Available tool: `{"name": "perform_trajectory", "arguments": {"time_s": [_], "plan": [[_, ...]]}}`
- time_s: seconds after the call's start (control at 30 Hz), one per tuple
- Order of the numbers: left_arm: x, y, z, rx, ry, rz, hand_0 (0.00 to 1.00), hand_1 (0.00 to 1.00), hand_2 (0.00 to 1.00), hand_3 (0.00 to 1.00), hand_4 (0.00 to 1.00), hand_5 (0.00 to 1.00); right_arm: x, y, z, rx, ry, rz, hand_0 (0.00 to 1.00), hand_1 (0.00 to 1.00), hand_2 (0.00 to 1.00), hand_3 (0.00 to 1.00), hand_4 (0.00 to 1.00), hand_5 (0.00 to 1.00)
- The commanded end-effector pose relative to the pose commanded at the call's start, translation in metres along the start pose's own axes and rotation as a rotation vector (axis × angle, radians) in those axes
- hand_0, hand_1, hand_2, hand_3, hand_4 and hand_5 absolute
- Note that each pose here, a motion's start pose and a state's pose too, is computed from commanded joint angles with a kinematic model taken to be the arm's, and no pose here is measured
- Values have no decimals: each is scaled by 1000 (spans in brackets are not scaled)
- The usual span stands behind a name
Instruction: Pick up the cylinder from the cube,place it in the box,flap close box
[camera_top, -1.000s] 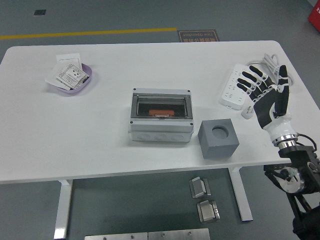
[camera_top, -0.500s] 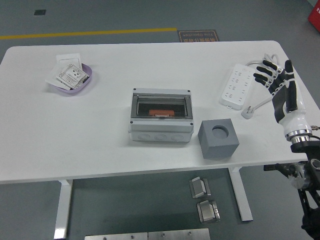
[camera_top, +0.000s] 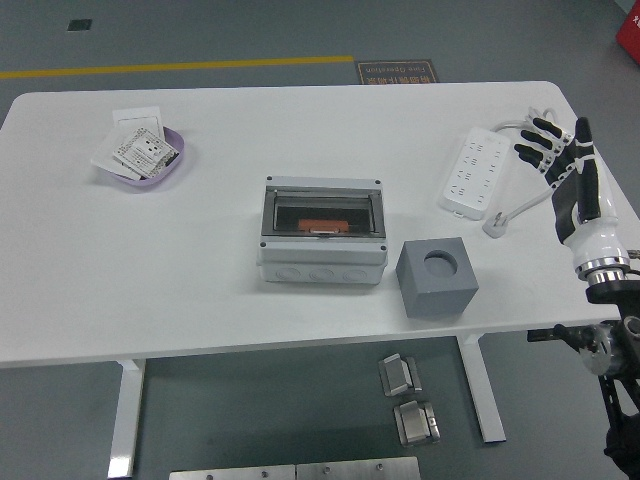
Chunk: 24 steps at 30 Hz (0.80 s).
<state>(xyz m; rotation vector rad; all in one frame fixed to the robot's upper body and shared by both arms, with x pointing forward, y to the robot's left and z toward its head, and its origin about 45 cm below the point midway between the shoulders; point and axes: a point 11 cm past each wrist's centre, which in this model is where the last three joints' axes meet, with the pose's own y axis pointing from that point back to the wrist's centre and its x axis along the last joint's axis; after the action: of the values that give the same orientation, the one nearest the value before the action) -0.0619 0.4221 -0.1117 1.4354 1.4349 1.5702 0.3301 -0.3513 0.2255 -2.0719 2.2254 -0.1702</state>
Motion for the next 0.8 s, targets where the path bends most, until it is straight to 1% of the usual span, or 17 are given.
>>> {"name": "perform_trajectory", "arguments": {"time_s": [0.17, 0.43, 0.57, 0.8], "plan": [[2, 0, 2, -7, 2, 4, 633, 618, 568, 590, 662, 267, 3, 0, -2, 3, 19, 9, 795, 686, 715, 724, 998, 998], [9, 0, 2, -23, 2, 33, 633, 618, 568, 591, 661, 268, 13, 3, -1, -12, 87, 40, 795, 684, 712, 719, 998, 998], [11, 0, 2, -32, 6, 31, 633, 618, 568, 591, 661, 268, 19, 3, -4, -10, 111, 52, 795, 684, 712, 719, 998, 998], [10, -1, 3, -64, 3, 18, 633, 617, 569, 591, 663, 269, 26, 2, -6, -13, 150, 73, 794, 683, 710, 716, 998, 998]]}}
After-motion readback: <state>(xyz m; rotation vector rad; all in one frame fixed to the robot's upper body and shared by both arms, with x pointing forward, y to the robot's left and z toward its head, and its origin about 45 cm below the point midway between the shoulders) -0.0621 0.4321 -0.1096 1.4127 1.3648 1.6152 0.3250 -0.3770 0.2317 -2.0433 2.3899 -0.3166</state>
